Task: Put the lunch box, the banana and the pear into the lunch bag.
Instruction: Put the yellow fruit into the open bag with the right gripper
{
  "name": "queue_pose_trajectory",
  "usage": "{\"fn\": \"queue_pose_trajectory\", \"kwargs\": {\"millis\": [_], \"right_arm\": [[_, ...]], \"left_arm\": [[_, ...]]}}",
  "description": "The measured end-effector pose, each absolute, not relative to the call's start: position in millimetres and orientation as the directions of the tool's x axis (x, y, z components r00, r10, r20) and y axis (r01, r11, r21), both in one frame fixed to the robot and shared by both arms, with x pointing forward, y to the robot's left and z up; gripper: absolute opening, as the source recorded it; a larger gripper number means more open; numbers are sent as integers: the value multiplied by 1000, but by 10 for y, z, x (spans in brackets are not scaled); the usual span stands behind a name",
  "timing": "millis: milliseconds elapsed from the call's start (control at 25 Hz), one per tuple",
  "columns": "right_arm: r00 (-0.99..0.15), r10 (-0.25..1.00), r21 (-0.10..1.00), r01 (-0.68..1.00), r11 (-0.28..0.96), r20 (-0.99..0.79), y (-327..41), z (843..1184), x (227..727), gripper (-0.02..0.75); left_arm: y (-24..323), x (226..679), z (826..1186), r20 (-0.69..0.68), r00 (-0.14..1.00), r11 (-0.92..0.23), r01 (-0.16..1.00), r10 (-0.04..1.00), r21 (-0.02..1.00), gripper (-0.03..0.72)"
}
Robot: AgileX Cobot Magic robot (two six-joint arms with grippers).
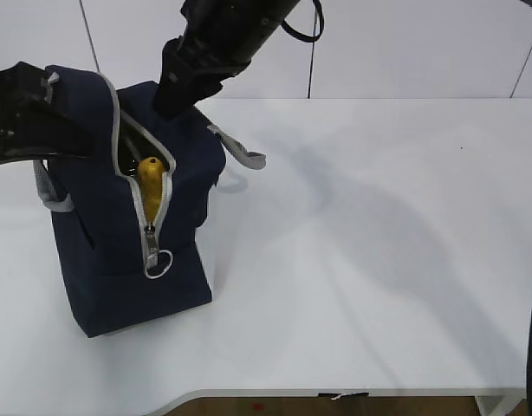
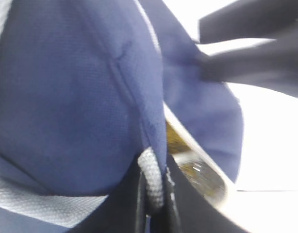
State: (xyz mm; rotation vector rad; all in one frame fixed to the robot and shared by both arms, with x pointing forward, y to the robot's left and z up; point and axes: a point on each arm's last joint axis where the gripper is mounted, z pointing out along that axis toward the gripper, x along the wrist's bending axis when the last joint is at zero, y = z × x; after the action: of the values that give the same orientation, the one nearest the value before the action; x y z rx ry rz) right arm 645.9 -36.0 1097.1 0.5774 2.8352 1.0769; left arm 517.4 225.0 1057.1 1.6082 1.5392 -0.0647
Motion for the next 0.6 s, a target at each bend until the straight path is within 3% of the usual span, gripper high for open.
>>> {"fn": "queue_pose_trajectory", "kwargs": {"millis": [600], "right_arm": [[-740,658,569,602,560,136,-584,10964,6593,350]], "left_arm": [[2184,5144,10617,-636,275,153,832,721,533,18]]}}
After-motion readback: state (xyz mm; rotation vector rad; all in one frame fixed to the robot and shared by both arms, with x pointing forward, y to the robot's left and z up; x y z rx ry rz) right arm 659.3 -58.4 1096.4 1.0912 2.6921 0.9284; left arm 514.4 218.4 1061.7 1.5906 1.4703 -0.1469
